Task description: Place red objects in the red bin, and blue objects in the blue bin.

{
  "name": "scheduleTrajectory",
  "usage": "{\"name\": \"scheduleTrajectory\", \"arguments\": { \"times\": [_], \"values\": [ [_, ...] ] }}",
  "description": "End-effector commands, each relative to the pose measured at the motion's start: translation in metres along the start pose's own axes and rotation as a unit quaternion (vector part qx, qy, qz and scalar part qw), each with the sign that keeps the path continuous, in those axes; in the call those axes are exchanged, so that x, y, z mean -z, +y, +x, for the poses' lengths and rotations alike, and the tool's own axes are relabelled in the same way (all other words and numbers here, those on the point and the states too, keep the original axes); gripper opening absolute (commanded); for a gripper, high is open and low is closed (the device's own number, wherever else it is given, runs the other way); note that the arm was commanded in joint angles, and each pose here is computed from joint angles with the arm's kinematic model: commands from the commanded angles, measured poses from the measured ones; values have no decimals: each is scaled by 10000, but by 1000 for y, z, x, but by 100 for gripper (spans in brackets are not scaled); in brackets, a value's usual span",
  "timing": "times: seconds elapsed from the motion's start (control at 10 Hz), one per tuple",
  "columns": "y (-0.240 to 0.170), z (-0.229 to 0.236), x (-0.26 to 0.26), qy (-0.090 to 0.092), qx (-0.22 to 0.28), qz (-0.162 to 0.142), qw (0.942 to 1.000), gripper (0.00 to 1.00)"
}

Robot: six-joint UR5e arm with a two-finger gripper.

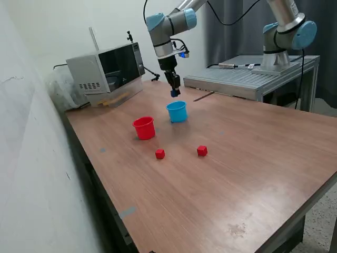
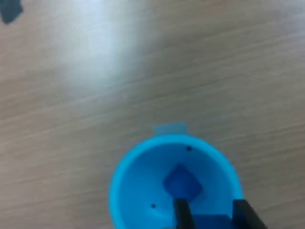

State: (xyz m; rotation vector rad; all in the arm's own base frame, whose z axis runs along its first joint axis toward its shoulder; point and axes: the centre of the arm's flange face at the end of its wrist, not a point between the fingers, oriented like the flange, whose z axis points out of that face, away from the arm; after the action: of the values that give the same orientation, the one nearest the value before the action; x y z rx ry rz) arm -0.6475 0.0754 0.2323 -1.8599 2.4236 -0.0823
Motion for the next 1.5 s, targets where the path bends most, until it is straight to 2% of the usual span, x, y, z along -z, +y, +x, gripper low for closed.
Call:
{"name": "scheduleTrajectory", "arguments": {
  "times": [0.0,0.1,0.2,0.5,0.7,0.9,1.0,1.1,1.2,1.3,1.4],
  "values": [
    [0,-10,-2,-112,-29,67,9999,0],
    [1,-10,-13,-117,-33,120,9999,0],
    [1,-9,-21,-116,-24,151,9998,100],
    [8,-3,-33,-164,2,66,9998,100],
    [10,0,-18,-256,65,-22,9996,100],
    [-32,105,15,-299,875,57,9957,100],
    [-53,160,16,-325,1451,84,9888,100],
    [-69,198,17,-156,2051,78,9786,100],
    [-75,221,22,94,2387,16,9710,100],
    [-64,229,28,159,2590,-91,9657,100],
    [-52,239,25,201,2863,-162,9578,100]
  ]
}}
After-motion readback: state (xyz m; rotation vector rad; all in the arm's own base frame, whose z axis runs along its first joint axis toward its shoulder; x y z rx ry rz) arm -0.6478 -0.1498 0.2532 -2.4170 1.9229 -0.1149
